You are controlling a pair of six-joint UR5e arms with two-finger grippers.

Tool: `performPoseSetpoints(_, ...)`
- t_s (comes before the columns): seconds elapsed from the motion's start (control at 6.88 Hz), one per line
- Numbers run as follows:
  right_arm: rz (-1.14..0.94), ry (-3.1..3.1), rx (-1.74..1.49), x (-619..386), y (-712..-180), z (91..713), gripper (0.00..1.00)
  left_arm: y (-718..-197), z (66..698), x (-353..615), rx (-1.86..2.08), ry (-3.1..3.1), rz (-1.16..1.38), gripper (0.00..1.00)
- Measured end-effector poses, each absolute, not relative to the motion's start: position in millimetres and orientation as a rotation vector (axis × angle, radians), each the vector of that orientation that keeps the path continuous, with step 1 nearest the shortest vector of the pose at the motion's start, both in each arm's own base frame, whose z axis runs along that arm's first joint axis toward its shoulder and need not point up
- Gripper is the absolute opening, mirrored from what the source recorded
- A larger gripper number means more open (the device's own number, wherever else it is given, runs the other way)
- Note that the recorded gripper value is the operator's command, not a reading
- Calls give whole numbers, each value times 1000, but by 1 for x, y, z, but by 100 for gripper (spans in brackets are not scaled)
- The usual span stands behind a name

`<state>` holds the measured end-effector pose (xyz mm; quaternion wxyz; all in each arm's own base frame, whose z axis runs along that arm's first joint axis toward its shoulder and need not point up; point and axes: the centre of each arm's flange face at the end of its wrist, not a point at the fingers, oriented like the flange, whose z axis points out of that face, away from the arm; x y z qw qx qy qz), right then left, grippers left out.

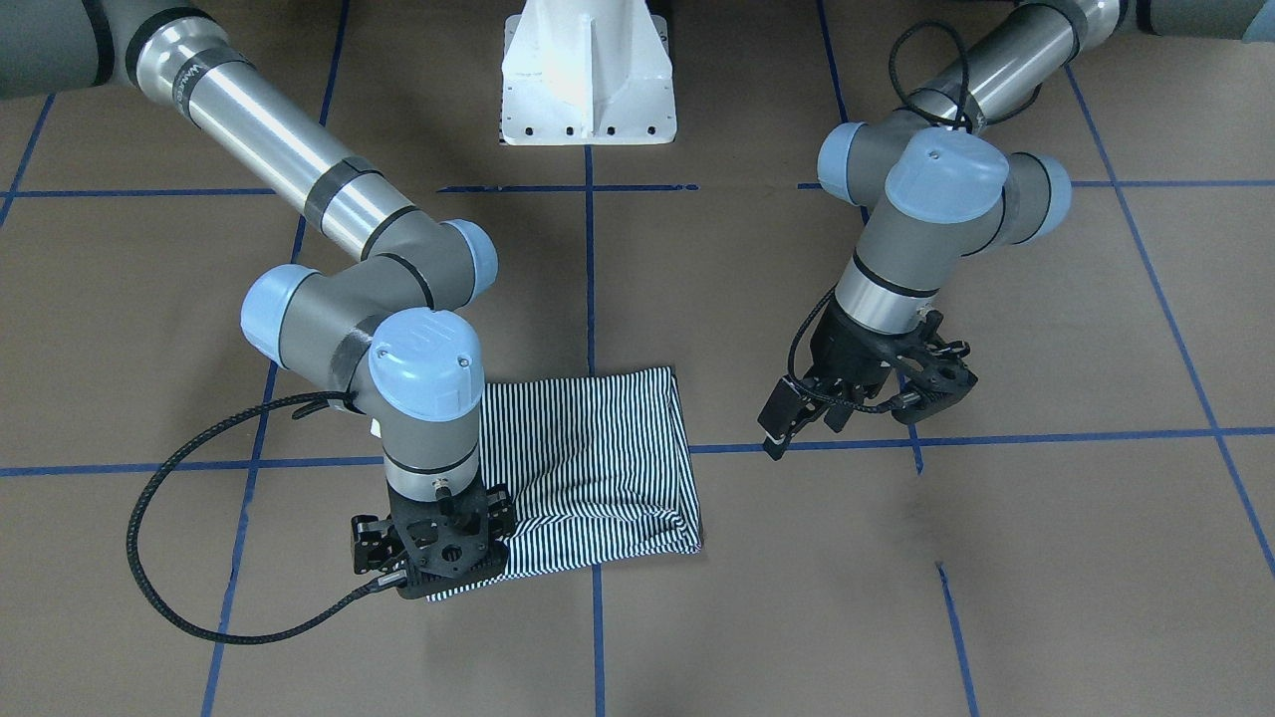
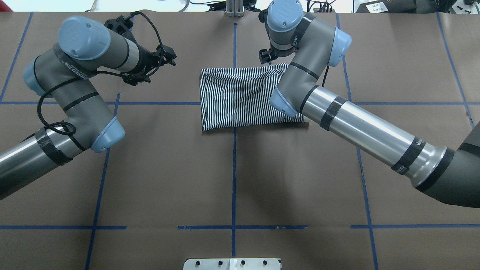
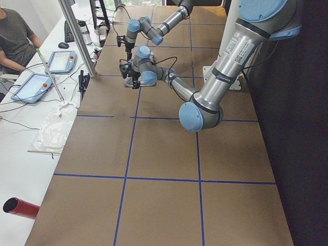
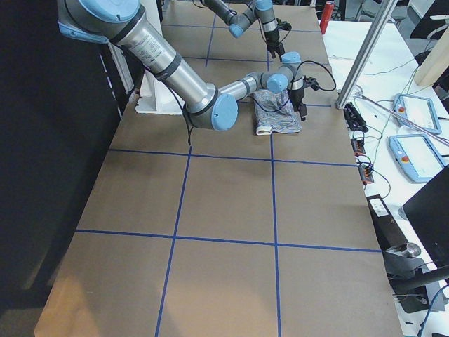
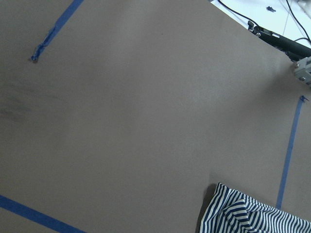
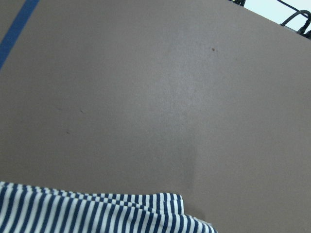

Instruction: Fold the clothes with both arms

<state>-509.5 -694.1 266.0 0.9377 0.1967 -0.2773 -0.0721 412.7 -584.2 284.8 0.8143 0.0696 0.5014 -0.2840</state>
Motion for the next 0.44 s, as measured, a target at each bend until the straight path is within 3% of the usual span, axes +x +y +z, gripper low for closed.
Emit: performPoseSetpoints(0.44,-158,-667,324,-431,-725,280,100,-599,287,386,178,1064,-562,100)
